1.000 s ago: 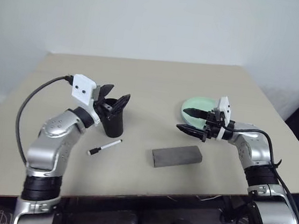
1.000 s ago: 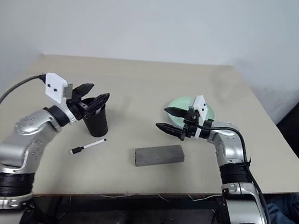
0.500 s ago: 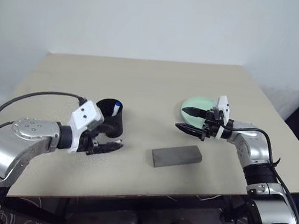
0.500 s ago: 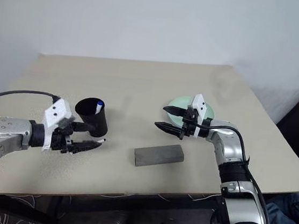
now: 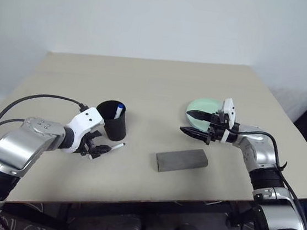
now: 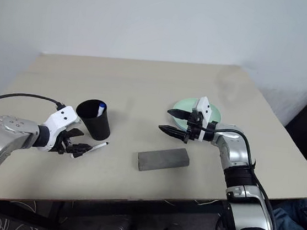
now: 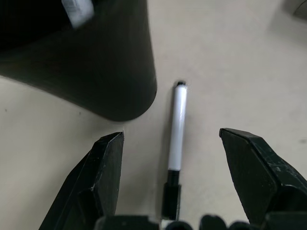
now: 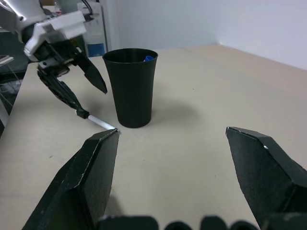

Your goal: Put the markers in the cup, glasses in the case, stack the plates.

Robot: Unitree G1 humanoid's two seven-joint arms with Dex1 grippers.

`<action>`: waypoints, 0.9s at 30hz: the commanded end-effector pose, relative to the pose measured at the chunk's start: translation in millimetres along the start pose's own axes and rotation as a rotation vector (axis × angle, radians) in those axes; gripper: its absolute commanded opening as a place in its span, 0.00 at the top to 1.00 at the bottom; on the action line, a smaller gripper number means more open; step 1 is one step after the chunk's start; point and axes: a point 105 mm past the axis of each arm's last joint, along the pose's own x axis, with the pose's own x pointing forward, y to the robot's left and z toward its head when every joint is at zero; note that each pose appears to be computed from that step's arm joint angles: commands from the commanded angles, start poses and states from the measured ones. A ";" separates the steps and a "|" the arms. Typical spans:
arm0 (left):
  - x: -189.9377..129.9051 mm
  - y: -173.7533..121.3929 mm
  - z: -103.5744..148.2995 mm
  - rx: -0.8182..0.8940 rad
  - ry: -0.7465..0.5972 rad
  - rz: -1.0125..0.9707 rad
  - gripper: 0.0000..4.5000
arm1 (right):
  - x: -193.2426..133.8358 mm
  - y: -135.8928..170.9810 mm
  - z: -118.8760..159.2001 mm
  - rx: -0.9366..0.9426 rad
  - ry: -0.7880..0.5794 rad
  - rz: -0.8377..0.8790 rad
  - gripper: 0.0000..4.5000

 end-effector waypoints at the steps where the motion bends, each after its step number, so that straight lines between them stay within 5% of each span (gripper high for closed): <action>1: 2.2 5.2 8.5 0.056 0.006 -0.004 0.25 | 3.6 -3.4 17.6 -0.063 -0.025 0.004 0.14; 17: 32.6 6.0 -15.1 0.117 0.147 -0.098 0.25 | 0.1 -3.5 17.1 -0.071 -0.026 -0.016 0.14; 20: 33.1 5.2 -17.8 0.103 0.151 -0.110 0.39 | -0.2 -3.4 16.9 -0.071 -0.026 -0.018 0.14; 27: 31.4 1.2 -19.6 0.090 0.146 -0.126 0.94 | 0.5 -3.9 17.0 -0.073 -0.027 -0.017 0.14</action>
